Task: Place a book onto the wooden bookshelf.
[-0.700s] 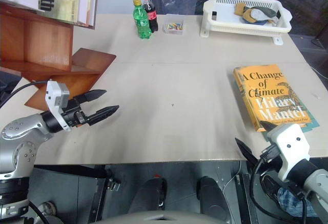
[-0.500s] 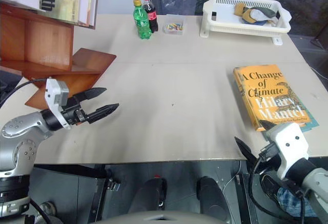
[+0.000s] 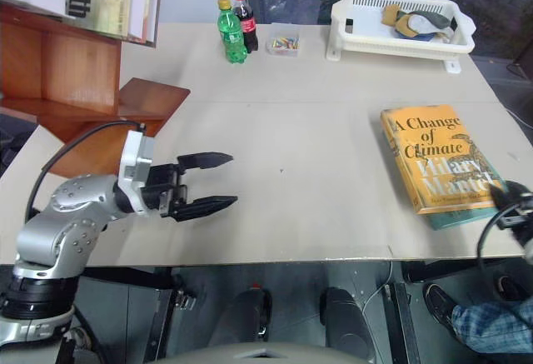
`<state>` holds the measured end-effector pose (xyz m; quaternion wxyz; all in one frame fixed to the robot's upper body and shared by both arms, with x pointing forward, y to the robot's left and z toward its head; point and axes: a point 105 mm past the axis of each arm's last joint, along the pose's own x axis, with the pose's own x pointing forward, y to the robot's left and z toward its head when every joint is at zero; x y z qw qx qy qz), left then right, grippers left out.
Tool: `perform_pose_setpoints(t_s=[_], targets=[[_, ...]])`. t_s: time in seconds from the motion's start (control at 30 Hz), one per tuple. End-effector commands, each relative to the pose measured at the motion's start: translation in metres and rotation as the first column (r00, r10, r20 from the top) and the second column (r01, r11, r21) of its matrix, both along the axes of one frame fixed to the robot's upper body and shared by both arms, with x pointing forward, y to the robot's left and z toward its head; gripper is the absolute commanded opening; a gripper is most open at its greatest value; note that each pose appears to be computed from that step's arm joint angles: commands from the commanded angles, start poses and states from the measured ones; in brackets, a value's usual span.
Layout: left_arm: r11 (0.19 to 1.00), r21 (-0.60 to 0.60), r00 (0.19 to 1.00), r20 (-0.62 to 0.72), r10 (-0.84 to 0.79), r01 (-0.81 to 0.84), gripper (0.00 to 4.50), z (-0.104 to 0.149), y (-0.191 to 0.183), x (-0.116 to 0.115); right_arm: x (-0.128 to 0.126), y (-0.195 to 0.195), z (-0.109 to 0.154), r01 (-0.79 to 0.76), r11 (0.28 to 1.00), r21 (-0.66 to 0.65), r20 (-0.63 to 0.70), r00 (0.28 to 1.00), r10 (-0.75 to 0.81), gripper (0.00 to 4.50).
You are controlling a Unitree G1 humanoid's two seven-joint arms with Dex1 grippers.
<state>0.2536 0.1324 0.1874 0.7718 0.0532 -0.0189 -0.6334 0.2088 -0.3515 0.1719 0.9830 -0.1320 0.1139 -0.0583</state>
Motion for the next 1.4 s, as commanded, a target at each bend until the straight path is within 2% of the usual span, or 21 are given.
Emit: perform_pose_setpoints(t_s=[0.03, 0.17, 0.37, 0.7, 1.0, 1.17, 1.4], targets=[[0.990, -0.024, 0.990, 0.039, -0.136, 0.137, 4.50, 0.015, -0.022, -0.010, 0.013, -0.040, 0.001, 0.118, 0.992, -0.044, -0.037, 0.992, -0.119, 0.05], [0.980, -0.028, 0.980, 0.057, -0.193, 0.195, 4.50, 0.019, -0.036, -0.011, 0.042, -0.059, -0.015, 0.143, 0.990, -0.004, -0.083, 0.986, -0.143, 0.05], [0.979, -0.049, 0.979, 0.062, -0.195, 0.198, 4.50, 0.021, -0.043, -0.014, 0.074, -0.081, -0.029, 0.190, 0.981, 0.037, -0.119, 0.976, -0.185, 0.05], [0.987, -0.054, 0.988, 0.045, -0.150, 0.153, 4.50, 0.018, -0.040, -0.023, 0.119, -0.068, -0.032, 0.120, 0.975, 0.187, -0.158, 0.983, -0.091, 0.05], [0.989, -0.060, 0.990, 0.045, -0.133, 0.136, 4.50, 0.021, -0.037, -0.025, 0.134, -0.033, -0.060, -0.020, 0.959, 0.282, -0.240, 0.966, 0.091, 0.05], [0.990, -0.056, 0.991, 0.042, -0.125, 0.127, 4.50, 0.021, -0.035, -0.025, 0.135, -0.009, -0.061, -0.112, 0.935, 0.337, -0.228, 0.954, 0.196, 0.05], [0.992, -0.050, 0.993, 0.029, -0.116, 0.118, 4.50, 0.017, -0.033, -0.024, 0.139, 0.025, -0.056, -0.209, 0.915, 0.344, -0.177, 0.943, 0.282, 0.05]])
